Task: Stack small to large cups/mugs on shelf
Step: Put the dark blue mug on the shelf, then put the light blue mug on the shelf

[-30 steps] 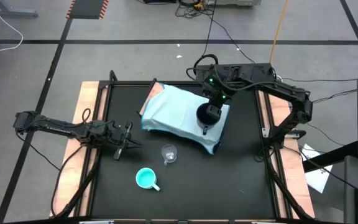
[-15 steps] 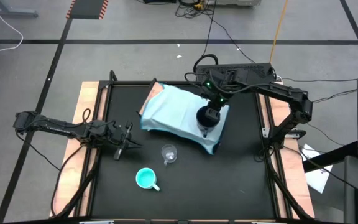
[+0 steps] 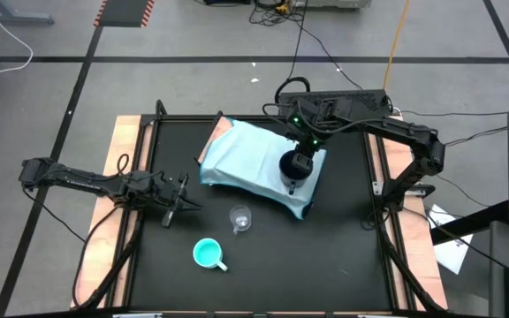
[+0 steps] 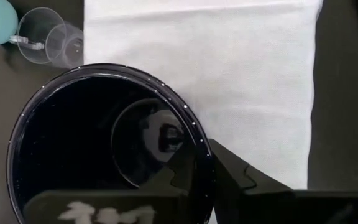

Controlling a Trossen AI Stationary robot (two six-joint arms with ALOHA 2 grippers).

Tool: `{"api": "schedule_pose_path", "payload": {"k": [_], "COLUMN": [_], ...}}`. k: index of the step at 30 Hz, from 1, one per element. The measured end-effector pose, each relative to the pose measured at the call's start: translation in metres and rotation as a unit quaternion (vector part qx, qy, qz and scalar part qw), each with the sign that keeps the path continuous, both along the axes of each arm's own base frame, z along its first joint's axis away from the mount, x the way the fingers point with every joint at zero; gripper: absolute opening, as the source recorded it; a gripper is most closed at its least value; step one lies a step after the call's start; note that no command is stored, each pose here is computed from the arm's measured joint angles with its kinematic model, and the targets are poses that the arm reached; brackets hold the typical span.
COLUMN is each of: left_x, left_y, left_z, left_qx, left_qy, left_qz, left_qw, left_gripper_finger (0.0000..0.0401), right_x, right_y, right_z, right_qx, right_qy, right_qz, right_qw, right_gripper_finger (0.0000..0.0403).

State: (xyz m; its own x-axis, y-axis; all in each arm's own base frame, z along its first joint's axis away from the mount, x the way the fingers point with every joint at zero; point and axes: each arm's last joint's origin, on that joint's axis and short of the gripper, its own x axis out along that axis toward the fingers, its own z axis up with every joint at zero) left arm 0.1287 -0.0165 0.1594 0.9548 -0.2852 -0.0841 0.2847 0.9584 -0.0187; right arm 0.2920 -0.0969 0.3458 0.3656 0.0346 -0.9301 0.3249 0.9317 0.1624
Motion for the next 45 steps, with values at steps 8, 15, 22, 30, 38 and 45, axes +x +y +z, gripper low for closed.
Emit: {"api": "schedule_pose_path", "payload": {"k": [8, 15, 22, 30, 38, 45], "left_x": [0.0000, 0.0000, 0.0000, 0.0000, 0.0000, 0.0000], "left_y": [0.0000, 0.0000, 0.0000, 0.0000, 0.0000, 0.0000], "left_z": [0.0000, -0.0001, -0.0001, -0.0001, -0.0001, -0.0002], "left_qx": [0.000, -0.001, -0.002, -0.002, -0.002, -0.002], "left_qy": [0.000, 0.001, 0.001, 0.001, 0.001, 0.001], "left_qz": [0.000, 0.000, 0.000, 0.000, 0.000, 0.000], "left_qw": [1.000, 1.000, 1.000, 1.000, 1.000, 1.000], "left_gripper_finger": [0.0037, 0.0037, 0.0037, 0.0037, 0.0037, 0.0037], "right_x": [0.0007, 0.0022, 0.0023, 0.0022, 0.0019, -0.0008], "right_y": [-0.0002, -0.0007, -0.0008, -0.0007, -0.0007, -0.0046], "right_z": [0.0001, 0.0006, 0.0007, 0.0007, 0.0005, 0.0023], "right_qx": [-0.001, -0.003, -0.005, -0.005, -0.009, -0.011], "right_qy": [-0.003, -0.011, -0.012, -0.012, -0.011, -0.014], "right_qz": [-0.001, -0.001, 0.002, 0.003, 0.016, 0.012], "right_qw": [1.000, 1.000, 1.000, 1.000, 1.000, 1.000], "right_gripper_finger": [0.0025, 0.0027, 0.0040, 0.0066, 0.0099, 0.0133]}}
